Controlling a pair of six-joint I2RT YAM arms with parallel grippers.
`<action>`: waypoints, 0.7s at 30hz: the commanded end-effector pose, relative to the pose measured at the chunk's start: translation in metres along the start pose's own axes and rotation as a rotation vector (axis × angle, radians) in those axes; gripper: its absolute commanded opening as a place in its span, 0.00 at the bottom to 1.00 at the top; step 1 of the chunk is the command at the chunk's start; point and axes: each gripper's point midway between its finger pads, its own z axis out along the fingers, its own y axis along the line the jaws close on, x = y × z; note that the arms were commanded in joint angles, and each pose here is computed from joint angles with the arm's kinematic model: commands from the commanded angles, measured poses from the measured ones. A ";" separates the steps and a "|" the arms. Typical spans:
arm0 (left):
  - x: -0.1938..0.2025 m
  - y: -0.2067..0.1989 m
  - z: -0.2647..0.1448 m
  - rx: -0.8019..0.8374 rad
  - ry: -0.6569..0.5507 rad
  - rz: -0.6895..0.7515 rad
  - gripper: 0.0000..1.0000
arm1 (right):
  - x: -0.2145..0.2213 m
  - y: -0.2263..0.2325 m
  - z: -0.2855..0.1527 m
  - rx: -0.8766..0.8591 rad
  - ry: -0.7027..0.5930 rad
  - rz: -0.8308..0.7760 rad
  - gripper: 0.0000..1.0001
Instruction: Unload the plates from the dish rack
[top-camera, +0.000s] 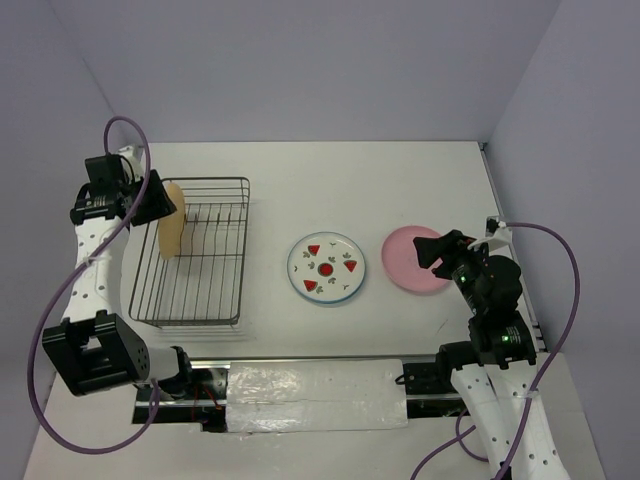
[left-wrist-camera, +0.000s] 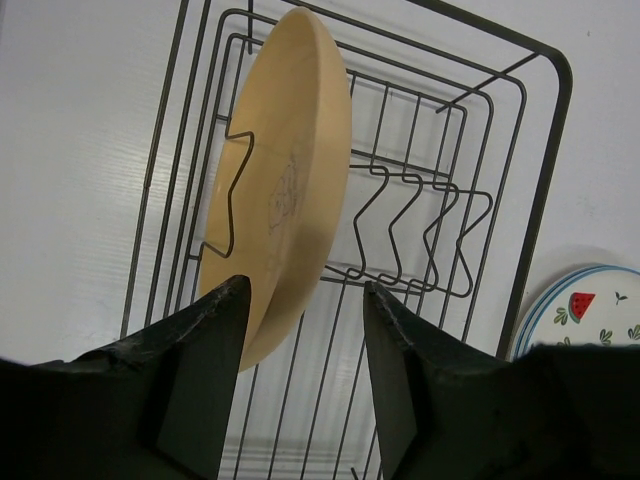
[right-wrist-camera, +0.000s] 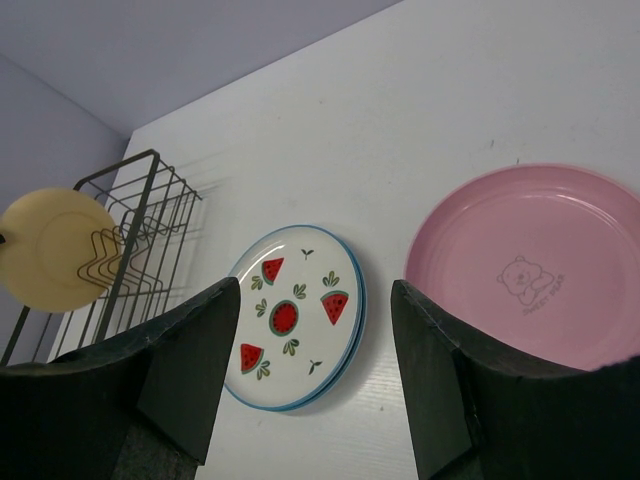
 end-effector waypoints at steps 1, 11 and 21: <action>-0.010 -0.008 0.004 0.060 -0.035 -0.022 0.61 | -0.018 0.011 -0.004 -0.036 -0.059 -0.029 0.69; -0.010 -0.004 0.010 0.093 -0.044 -0.073 0.59 | -0.017 0.010 -0.003 -0.036 -0.055 -0.029 0.69; -0.013 -0.003 0.013 0.095 -0.056 -0.077 0.38 | -0.018 0.011 -0.003 -0.038 -0.059 -0.027 0.69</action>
